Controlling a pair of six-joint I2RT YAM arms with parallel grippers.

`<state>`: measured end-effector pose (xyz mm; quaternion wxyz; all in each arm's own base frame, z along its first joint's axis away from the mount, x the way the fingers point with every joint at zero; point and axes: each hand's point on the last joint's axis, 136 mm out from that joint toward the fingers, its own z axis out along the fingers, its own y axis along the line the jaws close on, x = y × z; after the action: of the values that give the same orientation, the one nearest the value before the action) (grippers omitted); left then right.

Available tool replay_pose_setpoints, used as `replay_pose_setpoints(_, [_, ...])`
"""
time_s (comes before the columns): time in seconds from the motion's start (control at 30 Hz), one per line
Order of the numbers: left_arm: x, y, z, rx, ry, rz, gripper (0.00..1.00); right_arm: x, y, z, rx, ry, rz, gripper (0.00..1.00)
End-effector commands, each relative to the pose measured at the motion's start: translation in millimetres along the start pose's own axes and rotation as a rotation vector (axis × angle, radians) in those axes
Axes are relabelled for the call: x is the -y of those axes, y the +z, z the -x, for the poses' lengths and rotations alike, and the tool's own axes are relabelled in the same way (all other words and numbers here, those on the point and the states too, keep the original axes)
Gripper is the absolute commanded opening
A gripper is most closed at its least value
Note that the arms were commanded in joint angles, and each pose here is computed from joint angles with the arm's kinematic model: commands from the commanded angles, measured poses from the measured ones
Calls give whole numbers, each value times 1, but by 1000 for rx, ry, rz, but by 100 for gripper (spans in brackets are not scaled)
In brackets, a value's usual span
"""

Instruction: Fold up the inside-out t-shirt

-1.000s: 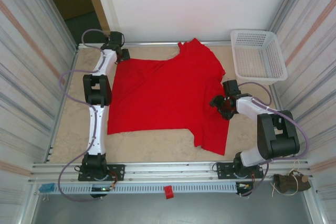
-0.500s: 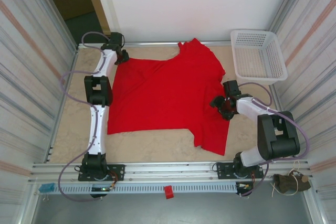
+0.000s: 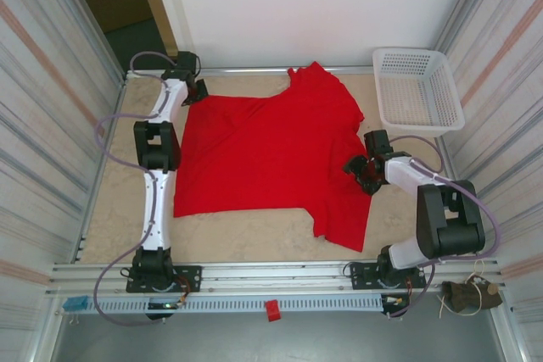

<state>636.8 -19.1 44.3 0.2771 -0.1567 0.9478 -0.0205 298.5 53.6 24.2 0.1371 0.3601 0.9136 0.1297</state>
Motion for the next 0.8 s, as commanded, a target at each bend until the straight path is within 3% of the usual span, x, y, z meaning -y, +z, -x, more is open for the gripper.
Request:
replay_pose_setpoints(0.0, [-20, -46, 44, 96, -102, -21, 0, 29, 14, -10, -49, 81, -122, 69])
replay_pose_setpoints(0.47, [-57, -21, 55, 104, -308, -60, 0, 34, 12, -4, -57, 112, -159, 68])
replay_pose_setpoints(0.77, [-76, -17, 60, 114, -363, -36, 0, 39, -31, 27, 116, 95, -215, 69])
